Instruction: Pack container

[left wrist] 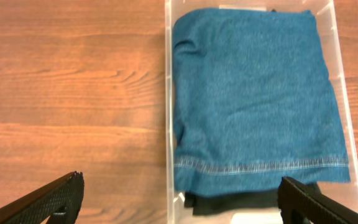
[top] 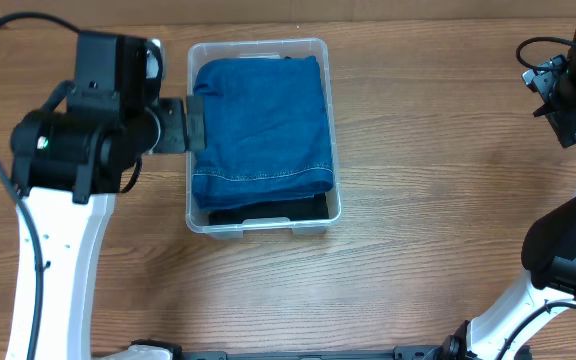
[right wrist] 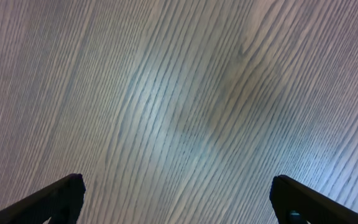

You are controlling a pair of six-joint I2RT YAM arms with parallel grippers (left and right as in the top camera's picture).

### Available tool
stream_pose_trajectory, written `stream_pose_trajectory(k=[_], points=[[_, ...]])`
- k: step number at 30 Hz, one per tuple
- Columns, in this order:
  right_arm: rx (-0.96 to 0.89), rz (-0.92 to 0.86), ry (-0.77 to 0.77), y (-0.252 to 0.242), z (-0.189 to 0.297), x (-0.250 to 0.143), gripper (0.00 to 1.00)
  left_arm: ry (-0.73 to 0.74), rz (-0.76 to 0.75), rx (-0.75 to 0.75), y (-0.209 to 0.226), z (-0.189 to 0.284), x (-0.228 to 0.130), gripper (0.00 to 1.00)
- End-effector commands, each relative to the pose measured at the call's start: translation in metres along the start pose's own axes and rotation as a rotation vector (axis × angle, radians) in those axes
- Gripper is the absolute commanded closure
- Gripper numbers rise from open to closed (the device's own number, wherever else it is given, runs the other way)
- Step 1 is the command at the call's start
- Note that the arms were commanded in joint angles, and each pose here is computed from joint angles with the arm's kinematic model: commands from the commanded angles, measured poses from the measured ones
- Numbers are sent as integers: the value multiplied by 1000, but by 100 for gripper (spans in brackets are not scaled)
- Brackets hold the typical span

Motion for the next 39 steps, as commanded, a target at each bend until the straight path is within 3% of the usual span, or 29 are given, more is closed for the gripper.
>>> stream_pose_trajectory(k=[1,6,11,22,32,39], points=[[-5,-5,-8,0,0,1,0,-23,1,8,8,15,-10,0],[-5,-5,-8,0,0,1,0,-122,13,-149,11,48,-35,0],[-5,-5,-8,0,0,1,0,-207,105,-203,23,63,-61,0],[-5,-5,-8,0,0,1,0,-7,112,-109,39,56,-103,0],[-5,-5,-8,0,0,1,0,23,111,-105,40,54,-107,0],[-5,-5,-8,0,0,1,0,-42,1,-138,37,33,-106,0]])
Point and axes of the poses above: each gripper's point midway between its finger pads, its own z axis back along the fingers, its own y axis along the line the jaws close on, x = y × z, the point moved 9 cm from there along z, back along the fingers, and after that the axes turned 11 degrees about z, right-handed, at the moved point
